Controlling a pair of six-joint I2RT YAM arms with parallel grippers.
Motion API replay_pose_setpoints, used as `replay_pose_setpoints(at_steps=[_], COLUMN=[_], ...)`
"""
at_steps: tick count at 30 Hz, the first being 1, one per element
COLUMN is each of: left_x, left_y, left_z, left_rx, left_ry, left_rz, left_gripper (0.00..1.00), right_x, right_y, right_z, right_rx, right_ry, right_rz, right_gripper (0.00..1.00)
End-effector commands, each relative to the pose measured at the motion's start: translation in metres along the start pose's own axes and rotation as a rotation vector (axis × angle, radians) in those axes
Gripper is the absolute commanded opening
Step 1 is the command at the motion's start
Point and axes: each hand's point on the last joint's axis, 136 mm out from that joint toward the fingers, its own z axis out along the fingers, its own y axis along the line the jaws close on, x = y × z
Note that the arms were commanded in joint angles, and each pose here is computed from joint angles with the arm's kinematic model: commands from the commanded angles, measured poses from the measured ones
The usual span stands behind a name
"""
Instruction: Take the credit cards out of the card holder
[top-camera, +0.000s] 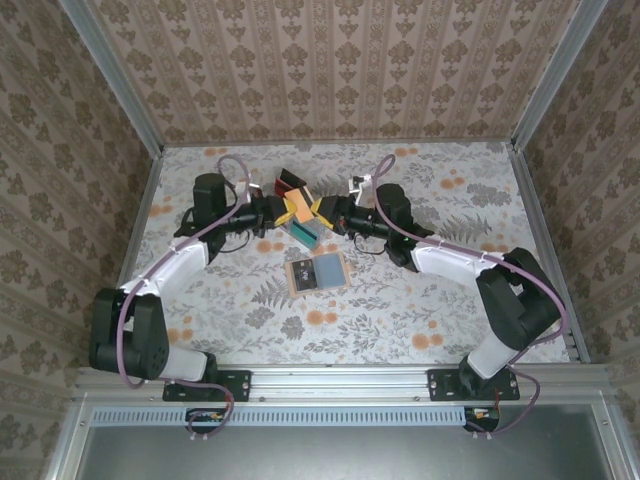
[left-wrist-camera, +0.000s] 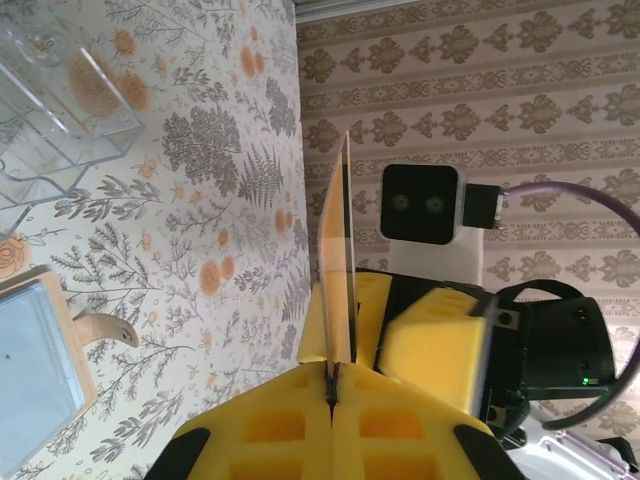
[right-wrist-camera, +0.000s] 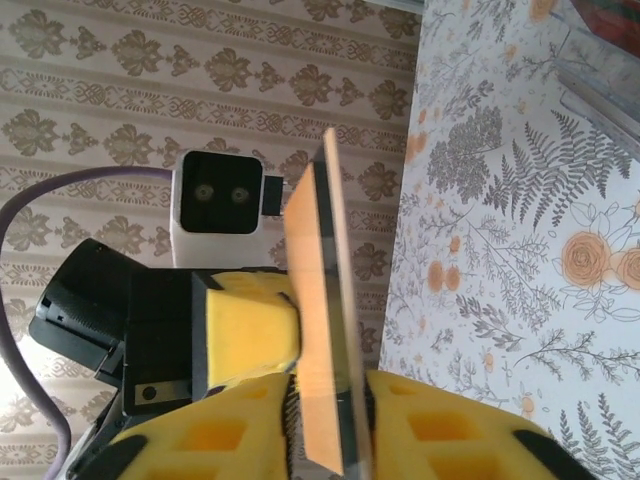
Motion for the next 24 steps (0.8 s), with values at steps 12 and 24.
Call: replay_pose_setpoints(at_steps=[12, 24], left_x=[-0.004, -0.007], left_y=[0.082, 0.132], left_z=[-0.057, -0.111], left_rx=[-0.544, -0.76], left_ry=[-0.127, -0.22], left_rz=[0.046, 0.017], left_gripper=[0.7, 1.0], right_x=[-0.008, -0.038], right_y=[-0.015, -0.039], right_z=[-0.008, -0.023], right_rx=[0.16, 0.512], right_ry=[-0.009, 0.065], right_rz=[-0.302, -0.851], right_gripper=[0.0, 0.0])
